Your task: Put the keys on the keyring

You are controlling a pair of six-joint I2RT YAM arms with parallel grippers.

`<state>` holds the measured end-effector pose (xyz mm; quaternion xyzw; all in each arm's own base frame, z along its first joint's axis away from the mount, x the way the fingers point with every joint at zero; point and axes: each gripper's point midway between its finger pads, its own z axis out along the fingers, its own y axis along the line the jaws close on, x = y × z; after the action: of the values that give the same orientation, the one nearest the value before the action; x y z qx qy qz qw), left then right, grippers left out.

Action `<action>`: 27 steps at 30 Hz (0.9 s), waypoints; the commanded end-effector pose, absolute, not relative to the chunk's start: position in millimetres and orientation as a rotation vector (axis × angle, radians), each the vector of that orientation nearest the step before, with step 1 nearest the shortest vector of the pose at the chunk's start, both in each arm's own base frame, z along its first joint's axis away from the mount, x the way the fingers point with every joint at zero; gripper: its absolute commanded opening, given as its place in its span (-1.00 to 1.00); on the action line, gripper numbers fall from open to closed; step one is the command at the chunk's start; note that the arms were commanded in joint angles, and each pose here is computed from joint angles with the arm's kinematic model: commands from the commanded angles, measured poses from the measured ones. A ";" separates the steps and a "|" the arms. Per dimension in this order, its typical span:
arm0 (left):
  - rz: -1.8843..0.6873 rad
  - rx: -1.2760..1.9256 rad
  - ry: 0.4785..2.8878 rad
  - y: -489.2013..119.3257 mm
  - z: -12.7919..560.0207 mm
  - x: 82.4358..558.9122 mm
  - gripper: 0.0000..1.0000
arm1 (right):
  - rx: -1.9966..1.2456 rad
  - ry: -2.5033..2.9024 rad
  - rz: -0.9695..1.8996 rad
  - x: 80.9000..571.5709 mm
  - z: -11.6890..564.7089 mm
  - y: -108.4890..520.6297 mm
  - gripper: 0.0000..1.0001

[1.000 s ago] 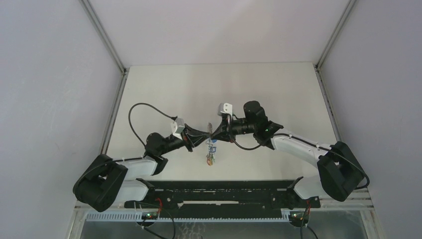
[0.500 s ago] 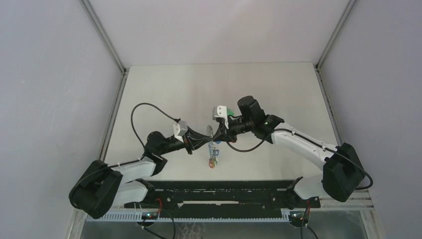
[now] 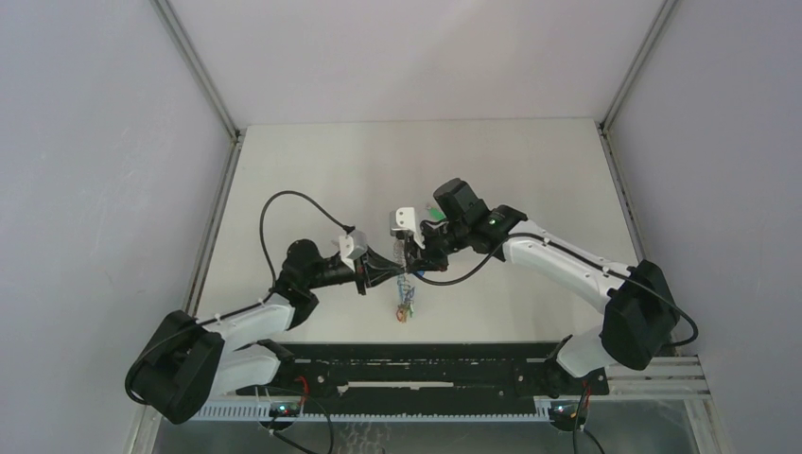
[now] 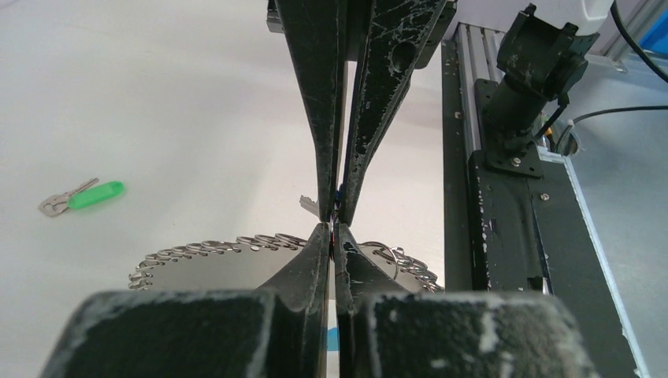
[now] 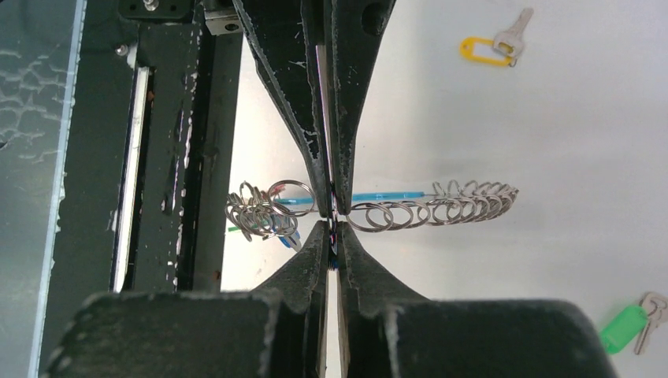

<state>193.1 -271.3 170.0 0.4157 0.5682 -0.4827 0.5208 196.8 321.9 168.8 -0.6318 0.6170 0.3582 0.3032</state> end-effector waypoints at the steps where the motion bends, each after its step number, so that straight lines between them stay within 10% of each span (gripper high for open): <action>1: -1.156 1.074 1.310 -280.8 181.4 192.5 -0.89 | -1.703 1.531 0.895 203.0 196.4 332.4 -1.00; 18: -1.114 1.080 1.334 -287.8 172.5 195.2 -1.00 | -1.684 1.482 0.873 204.1 212.5 335.8 -1.00; 27: -1.075 0.967 1.272 -279.7 188.4 199.1 -1.00 | -1.585 1.368 0.831 200.6 215.9 309.5 -0.40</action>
<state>198.3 -280.6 161.0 0.4259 0.5811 -0.4567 0.5218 196.3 306.5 187.4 -0.6384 0.5984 0.3274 0.3567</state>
